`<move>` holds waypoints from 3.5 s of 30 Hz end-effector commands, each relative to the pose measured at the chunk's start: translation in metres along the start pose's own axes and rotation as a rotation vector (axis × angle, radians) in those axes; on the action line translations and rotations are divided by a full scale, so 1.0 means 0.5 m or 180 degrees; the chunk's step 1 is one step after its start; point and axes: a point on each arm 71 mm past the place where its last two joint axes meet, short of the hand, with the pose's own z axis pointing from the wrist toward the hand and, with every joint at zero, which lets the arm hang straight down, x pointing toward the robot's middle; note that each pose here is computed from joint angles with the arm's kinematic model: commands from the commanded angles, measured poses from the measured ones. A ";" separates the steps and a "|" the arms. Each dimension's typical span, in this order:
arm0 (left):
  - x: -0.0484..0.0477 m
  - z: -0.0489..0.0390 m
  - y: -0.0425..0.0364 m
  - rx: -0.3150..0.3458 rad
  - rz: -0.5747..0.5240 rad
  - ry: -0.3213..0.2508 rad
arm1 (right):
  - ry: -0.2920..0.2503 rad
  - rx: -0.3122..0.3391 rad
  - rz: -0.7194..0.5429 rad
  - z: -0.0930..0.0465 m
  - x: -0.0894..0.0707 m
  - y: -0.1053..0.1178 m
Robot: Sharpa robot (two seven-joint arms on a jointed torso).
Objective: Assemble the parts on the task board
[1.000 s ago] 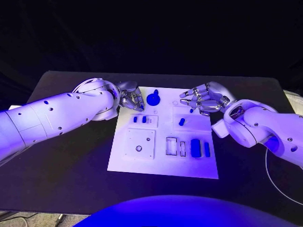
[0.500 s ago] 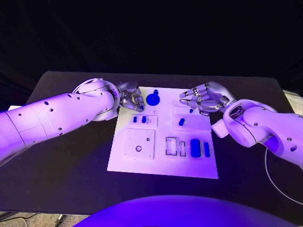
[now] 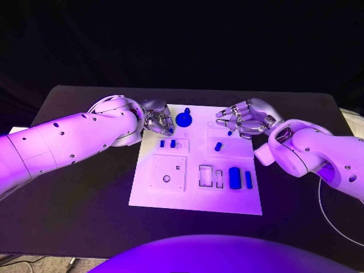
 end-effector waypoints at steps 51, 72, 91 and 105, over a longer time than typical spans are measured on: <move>-0.060 -0.049 0.059 0.0150 -0.1328 -0.0499 | 0.0003 -0.0028 -0.1216 0.009 -0.044 -0.033; -0.060 -0.154 0.099 0.0566 -0.4311 -0.1023 | -0.0017 0.0099 -0.3154 0.022 -0.033 -0.013; -0.056 -0.161 0.089 0.0636 -0.4366 -0.0988 | 0.0268 0.0147 -0.3354 0.043 0.008 -0.018; -0.055 -0.161 0.085 0.0651 -0.4372 -0.0961 | 0.0372 0.0156 -0.3355 0.057 0.025 -0.028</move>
